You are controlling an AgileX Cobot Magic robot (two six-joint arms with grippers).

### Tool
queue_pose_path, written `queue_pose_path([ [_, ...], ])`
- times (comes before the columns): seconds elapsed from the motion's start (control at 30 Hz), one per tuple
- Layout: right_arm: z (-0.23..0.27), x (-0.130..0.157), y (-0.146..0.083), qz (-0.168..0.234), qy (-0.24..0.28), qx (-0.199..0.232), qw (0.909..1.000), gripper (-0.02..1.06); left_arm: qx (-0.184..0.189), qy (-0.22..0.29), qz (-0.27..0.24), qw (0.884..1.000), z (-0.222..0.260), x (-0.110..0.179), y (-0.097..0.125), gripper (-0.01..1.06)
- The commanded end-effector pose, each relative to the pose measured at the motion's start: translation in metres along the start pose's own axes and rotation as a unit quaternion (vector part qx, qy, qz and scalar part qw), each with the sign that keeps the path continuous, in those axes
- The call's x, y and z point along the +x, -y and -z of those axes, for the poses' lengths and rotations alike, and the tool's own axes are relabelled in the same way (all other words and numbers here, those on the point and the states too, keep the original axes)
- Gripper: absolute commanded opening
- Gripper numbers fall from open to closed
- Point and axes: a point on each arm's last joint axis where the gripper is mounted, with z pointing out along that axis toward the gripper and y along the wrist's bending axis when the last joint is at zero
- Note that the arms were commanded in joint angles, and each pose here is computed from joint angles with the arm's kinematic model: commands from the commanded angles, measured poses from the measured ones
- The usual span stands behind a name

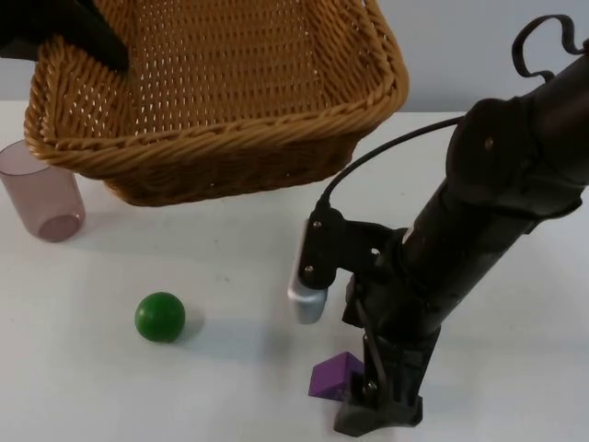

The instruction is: Pick up the basket with the left hand and place the triangular block into the basket with the right hand.

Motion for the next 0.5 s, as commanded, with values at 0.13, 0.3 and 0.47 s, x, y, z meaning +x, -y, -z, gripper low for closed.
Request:
queue_pose_path([
  [0.13,0.0002,-0.0031,-0.0004,0.005,0.005,0.001,1.0000,1.05,0.019,0.006,0.006,1.000,0.0043,0.0009,0.0052,0.00],
  [0.3,0.0002,-0.0031,-0.0004,0.004,0.005,0.001,1.0000,1.04,0.022,0.006,0.009,1.000,0.0043,0.0009,0.0059,0.00],
  [0.47,0.0003,-0.0037,-0.0012,-0.004,0.008,-0.003,1.0000,1.00,0.029,0.007,0.013,0.999,0.0044,0.0007,0.0070,0.00],
])
